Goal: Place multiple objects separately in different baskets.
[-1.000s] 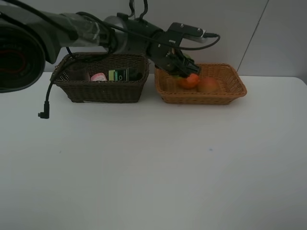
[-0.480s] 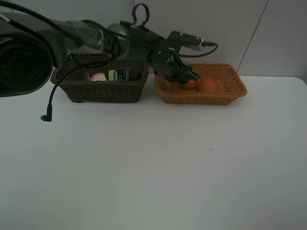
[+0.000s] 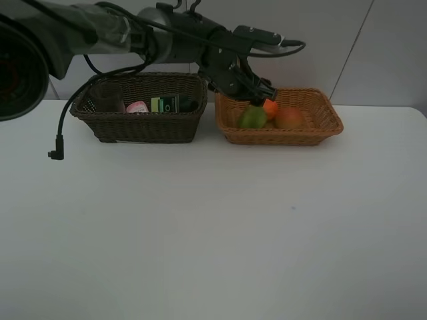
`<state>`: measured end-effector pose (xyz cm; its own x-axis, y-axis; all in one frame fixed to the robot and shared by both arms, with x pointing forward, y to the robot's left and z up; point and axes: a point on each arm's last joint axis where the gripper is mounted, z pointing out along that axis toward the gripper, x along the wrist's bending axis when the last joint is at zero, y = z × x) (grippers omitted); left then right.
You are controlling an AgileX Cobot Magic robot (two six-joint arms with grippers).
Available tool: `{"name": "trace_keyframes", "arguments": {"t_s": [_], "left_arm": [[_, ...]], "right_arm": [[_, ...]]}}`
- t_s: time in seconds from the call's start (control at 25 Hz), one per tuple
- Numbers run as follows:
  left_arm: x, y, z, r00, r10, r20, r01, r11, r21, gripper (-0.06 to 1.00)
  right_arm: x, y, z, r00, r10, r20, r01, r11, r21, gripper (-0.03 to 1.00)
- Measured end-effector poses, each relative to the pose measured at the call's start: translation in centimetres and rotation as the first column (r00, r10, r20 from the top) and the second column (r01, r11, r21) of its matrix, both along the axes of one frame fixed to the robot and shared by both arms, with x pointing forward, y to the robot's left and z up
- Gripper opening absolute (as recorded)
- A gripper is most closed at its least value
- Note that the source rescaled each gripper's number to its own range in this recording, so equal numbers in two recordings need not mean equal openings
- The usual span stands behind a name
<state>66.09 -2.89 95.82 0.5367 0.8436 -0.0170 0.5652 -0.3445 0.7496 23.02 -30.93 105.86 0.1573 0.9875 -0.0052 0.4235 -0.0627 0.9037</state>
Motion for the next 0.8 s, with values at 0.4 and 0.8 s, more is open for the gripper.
{"name": "trace_keyframes", "arguments": {"t_s": [0.4,0.8], "left_arm": [[-1.3,14.0,9.8,0.938,0.291,-0.190,-0.290,0.957,0.034,0.94],[-13.2,26.1,16.1,0.895,0.437,-0.091,-0.437,0.899,0.030,0.94]], "right_arm": [[0.0,0.0,0.0,1.000,0.000,0.000,0.000,1.000,0.000,0.70],[0.0,0.0,0.0,1.000,0.000,0.000,0.000,1.000,0.000,0.70]]}}
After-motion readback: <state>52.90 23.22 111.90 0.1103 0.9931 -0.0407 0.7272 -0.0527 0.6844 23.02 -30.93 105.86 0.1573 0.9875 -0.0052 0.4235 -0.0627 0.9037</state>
